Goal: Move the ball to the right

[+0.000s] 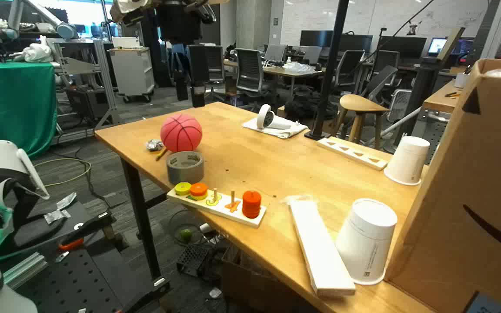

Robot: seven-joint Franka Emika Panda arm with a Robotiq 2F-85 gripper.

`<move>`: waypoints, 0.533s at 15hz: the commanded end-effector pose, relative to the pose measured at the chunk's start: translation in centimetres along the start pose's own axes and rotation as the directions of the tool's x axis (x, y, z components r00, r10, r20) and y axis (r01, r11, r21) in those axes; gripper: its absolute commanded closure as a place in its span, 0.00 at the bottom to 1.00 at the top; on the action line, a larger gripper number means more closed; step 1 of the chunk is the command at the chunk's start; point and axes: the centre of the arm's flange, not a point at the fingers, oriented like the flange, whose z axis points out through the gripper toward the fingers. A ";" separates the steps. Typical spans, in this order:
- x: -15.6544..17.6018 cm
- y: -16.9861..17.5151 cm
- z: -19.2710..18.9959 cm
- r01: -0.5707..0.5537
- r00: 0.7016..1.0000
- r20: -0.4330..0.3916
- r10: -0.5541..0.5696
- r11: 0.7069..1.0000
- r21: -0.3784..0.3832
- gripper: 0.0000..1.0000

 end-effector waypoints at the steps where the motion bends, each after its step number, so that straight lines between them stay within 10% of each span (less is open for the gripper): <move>1: 0.1 0.0 -0.1 0.000 1.000 -0.003 0.000 1.000 0.001 0.00; 8: 0.1 0.0 -0.4 -0.001 1.000 -0.008 0.001 1.000 0.002 0.00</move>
